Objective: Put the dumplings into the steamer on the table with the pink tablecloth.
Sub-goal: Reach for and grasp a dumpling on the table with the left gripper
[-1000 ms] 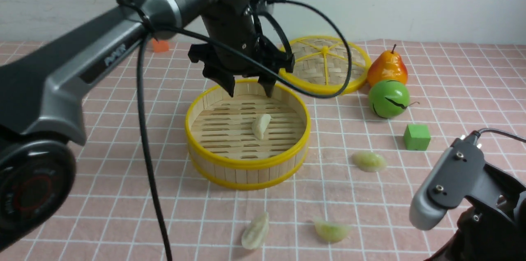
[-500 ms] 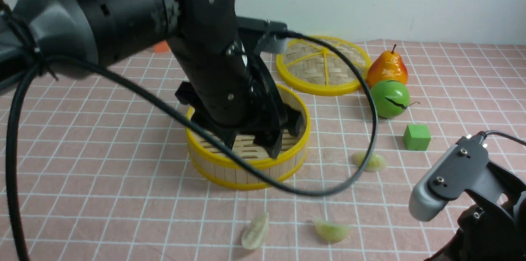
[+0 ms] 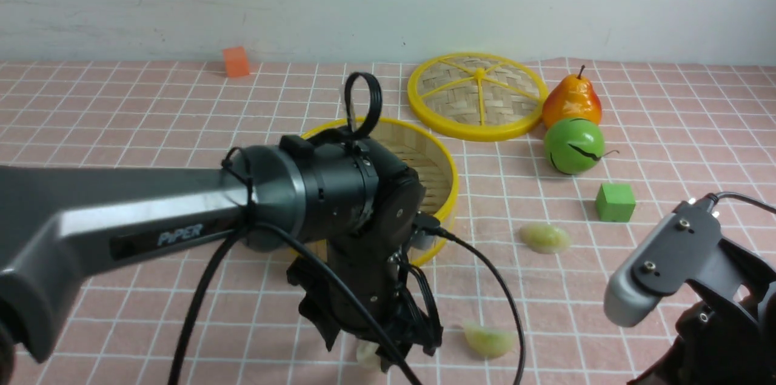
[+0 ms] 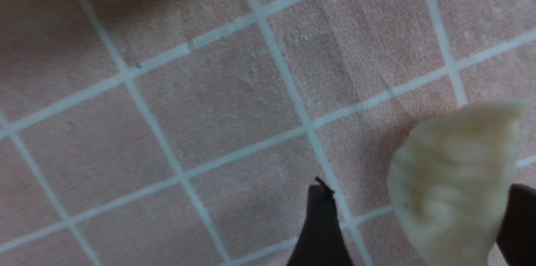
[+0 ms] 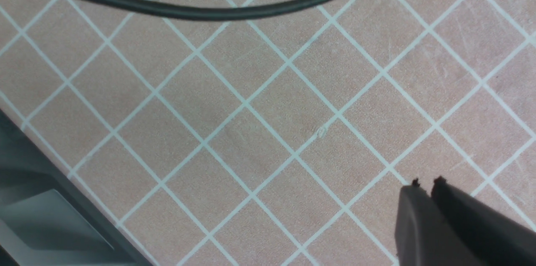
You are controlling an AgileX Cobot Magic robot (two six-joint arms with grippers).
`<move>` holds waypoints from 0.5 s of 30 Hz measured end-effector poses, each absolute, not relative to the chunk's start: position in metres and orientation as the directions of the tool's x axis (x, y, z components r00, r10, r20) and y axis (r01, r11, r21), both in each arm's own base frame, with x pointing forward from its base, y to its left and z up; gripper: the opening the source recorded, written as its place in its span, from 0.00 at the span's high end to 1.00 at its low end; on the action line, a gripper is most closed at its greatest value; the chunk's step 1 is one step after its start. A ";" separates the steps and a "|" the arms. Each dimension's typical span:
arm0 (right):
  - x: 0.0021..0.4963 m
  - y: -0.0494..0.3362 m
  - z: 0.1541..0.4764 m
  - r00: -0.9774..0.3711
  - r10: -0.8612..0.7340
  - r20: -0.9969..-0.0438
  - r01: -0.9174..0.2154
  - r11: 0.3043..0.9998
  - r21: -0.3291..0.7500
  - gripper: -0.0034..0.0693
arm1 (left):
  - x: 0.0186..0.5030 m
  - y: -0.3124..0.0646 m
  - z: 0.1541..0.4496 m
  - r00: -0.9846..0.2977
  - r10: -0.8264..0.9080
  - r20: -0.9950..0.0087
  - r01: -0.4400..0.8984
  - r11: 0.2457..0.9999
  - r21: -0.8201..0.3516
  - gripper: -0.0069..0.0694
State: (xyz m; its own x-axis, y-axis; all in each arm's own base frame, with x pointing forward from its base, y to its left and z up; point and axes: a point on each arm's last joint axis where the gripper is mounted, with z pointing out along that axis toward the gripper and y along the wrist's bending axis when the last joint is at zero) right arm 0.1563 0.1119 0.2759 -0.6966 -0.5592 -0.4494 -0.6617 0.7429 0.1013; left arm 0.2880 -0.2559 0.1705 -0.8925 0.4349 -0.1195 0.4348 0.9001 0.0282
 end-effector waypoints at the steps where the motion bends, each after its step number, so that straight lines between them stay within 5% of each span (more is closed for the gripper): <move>1: 0.156 0.112 0.276 -0.695 -0.561 -0.449 -0.662 0.743 0.098 0.89 | 0.288 -0.257 0.164 -0.896 0.431 -0.106 0.431 0.902 0.025 0.25; 11: 0.158 0.109 0.275 -0.680 -0.582 -0.446 -0.672 0.738 0.060 0.88 | 0.291 -0.263 0.161 -0.900 0.415 -0.131 0.420 0.908 -0.009 0.53; 15: 0.158 0.110 0.276 -0.678 -0.580 -0.452 -0.671 0.739 0.059 0.88 | 0.299 -0.265 0.168 -0.887 0.434 -0.161 0.436 0.900 0.019 0.54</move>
